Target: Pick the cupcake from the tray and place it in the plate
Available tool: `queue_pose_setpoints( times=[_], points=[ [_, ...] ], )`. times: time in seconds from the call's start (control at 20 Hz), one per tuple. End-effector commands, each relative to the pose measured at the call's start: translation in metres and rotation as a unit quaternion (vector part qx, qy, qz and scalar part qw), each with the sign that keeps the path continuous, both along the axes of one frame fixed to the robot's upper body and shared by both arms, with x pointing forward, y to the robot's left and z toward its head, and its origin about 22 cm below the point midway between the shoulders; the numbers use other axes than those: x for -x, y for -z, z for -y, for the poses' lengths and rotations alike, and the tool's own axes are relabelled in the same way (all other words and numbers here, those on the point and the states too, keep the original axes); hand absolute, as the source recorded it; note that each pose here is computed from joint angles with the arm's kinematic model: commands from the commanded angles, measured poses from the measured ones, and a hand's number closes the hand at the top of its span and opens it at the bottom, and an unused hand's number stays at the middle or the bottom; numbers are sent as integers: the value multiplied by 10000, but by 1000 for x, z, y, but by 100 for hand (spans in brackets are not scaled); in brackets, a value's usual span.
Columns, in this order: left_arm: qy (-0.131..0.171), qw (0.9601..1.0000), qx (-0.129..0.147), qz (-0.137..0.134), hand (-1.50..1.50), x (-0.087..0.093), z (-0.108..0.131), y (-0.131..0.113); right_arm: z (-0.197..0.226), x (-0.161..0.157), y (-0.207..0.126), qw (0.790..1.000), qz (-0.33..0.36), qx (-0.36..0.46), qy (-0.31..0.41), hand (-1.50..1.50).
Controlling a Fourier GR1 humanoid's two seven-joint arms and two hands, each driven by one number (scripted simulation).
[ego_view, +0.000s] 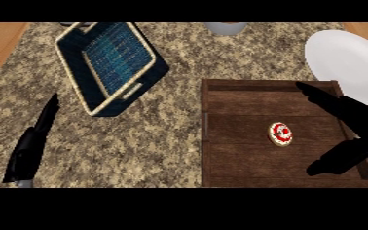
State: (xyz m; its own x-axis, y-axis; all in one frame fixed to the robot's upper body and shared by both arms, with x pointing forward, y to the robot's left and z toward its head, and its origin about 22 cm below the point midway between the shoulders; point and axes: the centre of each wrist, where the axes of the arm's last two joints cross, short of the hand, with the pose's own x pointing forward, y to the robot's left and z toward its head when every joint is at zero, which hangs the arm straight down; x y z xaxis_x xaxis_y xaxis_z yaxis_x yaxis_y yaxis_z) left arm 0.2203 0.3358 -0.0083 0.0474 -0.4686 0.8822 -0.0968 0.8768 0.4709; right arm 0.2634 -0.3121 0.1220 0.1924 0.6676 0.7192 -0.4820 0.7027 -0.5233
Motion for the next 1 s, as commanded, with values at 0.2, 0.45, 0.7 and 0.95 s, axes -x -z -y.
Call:
queue_pose_setpoints(
  times=[0.2, 0.45, 0.7, 0.95],
  points=[
    [20, 10000, 71, -25, 0, 1, 5, -13, -11, 12, 51, 9986, -390, 64, -350, -150],
    [-17, 10000, -33, -23, 0, 16, -10, -6, -16, -12, 46, 9988, -406, 124, -254, -150],
    [-32, 10000, 15, 13, 0, 10, -2, -2, -36, -15, 72, 9988, -395, 68, -279, -150],
    [-45, 10000, -28, -35, 0, -5, 0, 8, -32, -11, 72, 9991, -103, -221, -333, 150]
  ],
)
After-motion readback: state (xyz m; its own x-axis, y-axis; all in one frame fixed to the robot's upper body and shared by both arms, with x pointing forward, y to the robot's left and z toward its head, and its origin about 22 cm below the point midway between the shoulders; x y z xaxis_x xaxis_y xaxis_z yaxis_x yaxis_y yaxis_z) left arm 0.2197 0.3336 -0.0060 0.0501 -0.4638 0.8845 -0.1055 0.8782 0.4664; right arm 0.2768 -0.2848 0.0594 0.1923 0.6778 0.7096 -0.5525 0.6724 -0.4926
